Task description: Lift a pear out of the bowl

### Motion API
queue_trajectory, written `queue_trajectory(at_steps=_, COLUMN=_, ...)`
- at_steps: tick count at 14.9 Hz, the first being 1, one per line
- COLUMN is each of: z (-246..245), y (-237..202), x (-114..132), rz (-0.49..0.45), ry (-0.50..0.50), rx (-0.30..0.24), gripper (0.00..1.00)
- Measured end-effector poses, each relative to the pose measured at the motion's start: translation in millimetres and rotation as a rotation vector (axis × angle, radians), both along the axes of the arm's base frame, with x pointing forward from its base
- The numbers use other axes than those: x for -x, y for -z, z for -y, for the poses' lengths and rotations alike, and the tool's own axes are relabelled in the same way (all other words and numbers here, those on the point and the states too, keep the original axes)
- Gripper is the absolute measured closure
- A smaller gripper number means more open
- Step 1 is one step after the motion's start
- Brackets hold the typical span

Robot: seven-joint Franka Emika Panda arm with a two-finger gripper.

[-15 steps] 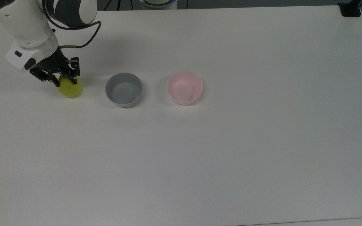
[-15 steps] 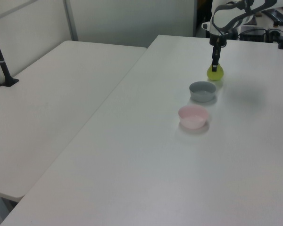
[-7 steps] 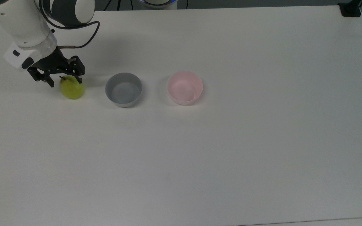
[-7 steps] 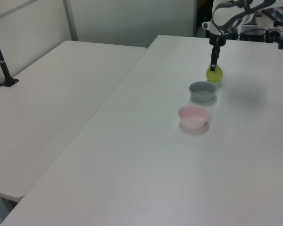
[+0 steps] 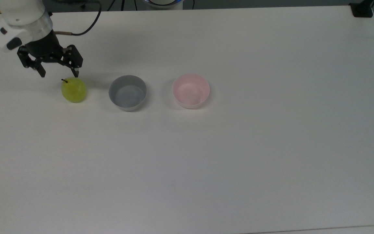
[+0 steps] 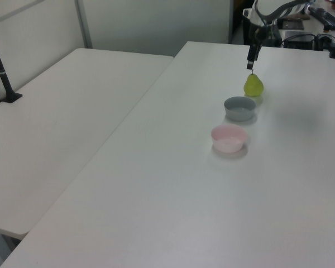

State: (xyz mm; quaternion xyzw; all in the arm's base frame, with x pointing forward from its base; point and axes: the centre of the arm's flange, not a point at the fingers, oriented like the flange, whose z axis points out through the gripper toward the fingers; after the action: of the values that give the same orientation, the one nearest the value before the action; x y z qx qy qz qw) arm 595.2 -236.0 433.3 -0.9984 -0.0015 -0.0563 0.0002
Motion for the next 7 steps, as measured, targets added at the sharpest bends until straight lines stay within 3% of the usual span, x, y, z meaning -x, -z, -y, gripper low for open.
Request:
queue_trajectory(at_steps=4, z=-31.2, y=-56.3, x=6.7, rz=-0.033, ry=0.155, rx=0.029, gripper=0.0)
queue_trajectory(at_steps=7, z=-55.3, y=-105.9, x=20.9, rz=-0.061, ry=0.161, rx=0.009, gripper=0.0)
